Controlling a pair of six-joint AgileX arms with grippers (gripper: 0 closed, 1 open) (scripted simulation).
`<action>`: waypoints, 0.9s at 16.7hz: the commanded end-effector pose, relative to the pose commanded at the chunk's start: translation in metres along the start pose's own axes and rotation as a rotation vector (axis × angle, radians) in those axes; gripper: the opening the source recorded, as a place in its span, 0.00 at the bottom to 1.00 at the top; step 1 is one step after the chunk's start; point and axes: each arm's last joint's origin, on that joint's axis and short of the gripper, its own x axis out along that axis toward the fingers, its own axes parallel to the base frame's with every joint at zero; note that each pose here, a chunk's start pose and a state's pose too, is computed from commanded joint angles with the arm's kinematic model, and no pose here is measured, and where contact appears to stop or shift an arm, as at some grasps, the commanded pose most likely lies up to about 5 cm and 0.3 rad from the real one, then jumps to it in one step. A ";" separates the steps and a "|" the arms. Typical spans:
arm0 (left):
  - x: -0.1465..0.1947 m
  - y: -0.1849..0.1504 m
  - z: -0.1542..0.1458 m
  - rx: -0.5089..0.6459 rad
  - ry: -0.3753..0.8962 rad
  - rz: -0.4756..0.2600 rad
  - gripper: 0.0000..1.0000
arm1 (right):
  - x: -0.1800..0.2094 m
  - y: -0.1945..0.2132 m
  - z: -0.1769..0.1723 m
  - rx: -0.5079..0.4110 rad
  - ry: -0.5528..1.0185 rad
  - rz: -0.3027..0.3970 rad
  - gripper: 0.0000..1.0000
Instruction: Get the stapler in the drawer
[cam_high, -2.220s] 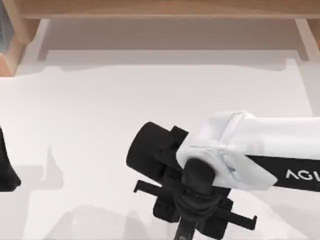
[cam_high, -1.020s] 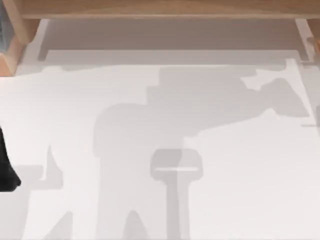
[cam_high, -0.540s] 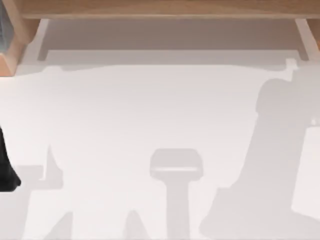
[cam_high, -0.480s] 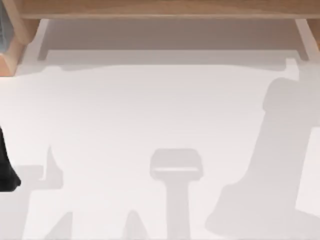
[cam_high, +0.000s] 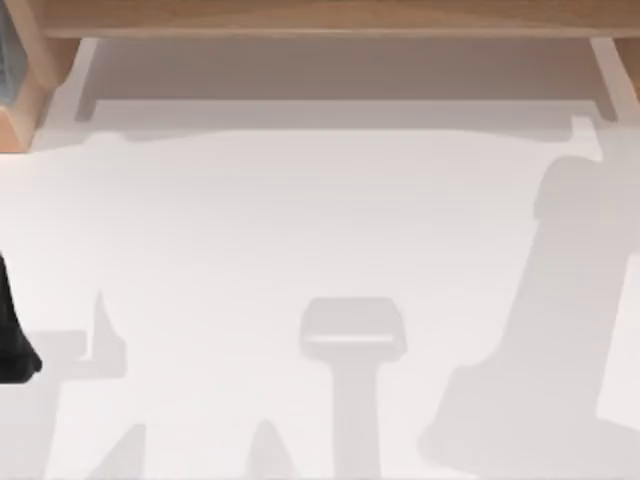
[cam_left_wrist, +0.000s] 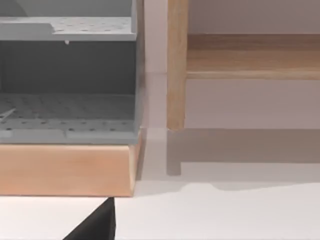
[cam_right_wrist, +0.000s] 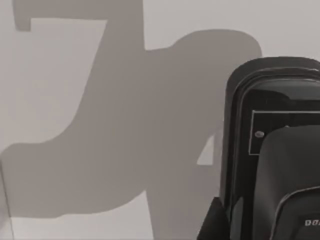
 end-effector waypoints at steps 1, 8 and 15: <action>0.000 0.000 0.000 0.000 0.000 0.000 1.00 | 0.000 -0.001 0.000 -0.009 -0.005 0.011 0.00; 0.000 0.000 0.000 0.000 0.000 0.000 1.00 | -0.001 0.009 0.004 -0.110 -0.001 -0.069 0.00; 0.000 0.000 0.000 0.000 0.000 0.000 1.00 | 0.007 0.004 0.001 -0.014 0.007 -0.046 0.00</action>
